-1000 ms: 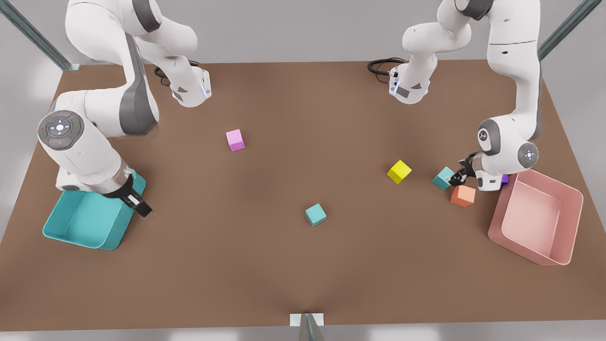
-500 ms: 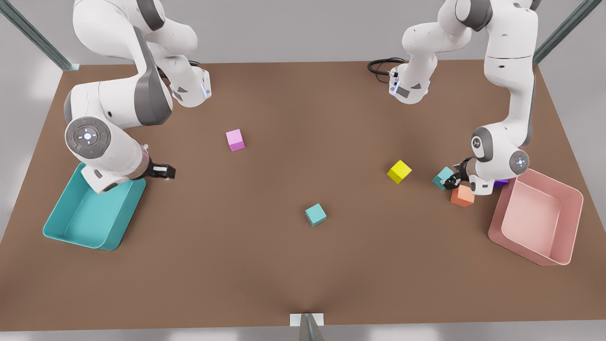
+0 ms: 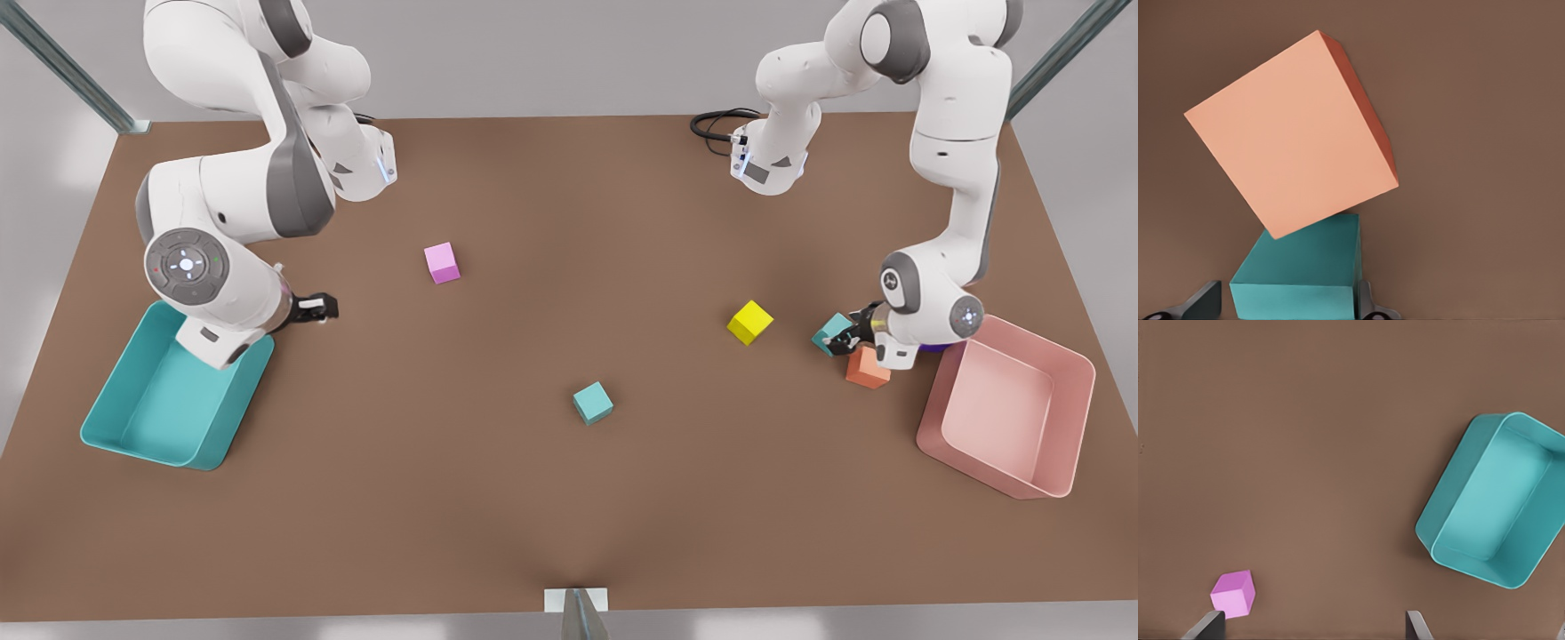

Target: Stack the two blue cubes on top of each other

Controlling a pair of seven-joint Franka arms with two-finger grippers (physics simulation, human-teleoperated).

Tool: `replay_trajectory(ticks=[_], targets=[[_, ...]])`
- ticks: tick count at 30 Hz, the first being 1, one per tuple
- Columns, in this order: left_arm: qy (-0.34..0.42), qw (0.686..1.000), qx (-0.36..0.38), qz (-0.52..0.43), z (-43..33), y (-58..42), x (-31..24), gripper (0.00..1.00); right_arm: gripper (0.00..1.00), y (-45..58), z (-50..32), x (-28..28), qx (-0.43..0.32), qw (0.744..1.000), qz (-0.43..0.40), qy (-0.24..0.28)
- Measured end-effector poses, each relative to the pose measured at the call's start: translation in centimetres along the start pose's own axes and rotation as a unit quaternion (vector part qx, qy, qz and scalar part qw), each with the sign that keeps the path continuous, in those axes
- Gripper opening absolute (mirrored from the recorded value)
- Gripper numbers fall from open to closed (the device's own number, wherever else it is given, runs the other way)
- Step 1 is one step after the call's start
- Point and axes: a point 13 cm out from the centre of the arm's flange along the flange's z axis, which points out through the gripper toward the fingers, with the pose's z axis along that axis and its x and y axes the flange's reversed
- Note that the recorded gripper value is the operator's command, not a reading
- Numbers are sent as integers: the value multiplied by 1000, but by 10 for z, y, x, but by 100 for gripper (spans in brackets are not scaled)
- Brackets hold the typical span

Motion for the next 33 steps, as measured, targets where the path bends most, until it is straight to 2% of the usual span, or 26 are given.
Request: replay_trajectory(ticks=[3, 5, 7, 16, 19, 22, 24, 25, 27, 29, 31, 33], targets=[[7, 1000, 1, 3, 8, 0, 1, 100, 100, 0, 0, 1, 1, 1000, -14, 2], [10, 1000, 2, 5, 11, -1, 2, 69, 100, 0, 2, 0, 1, 1000, -21, 3], [11, 1000, 1, 8, 11, -1, 3, 66, 100, 0, 3, 0, 2, 1000, -29, 5], [43, 999, 8, -9, -31, 29, 18, 65, 100, -1, 5, 0, 2, 999, -52, 7], [26, 1000, 0, 9, -89, 27, 41, 65, 100, -1, 5, 0, 1, 998, -58, 7], [-27, 997, -18, 76, -179, -36, 68, 66, 100, -1, 4, 0, -1, 998, -62, 6], [-69, 985, -24, 153, -236, -124, 103, 66, 100, -1, 3, 0, -1, 998, -65, 5], [-77, 976, -37, 202, -239, -176, 135, 66, 100, -1, 3, -1, -2, 998, -66, 5], [-72, 950, -71, 294, -198, -261, 215, 66, 100, -1, 4, -1, -1, 998, -69, 5], [-65, 930, -94, 350, -150, -314, 269, 66, 100, -1, 4, -1, -1, 997, -71, 5], [-61, 919, -99, 376, -109, -364, 289, 66, 100, -2, 4, -1, 0, 997, -72, 5], [-63, 919, -91, 378, -73, -395, 280, 66, 100, -2, 5, -1, 1, 997, -74, 6]])
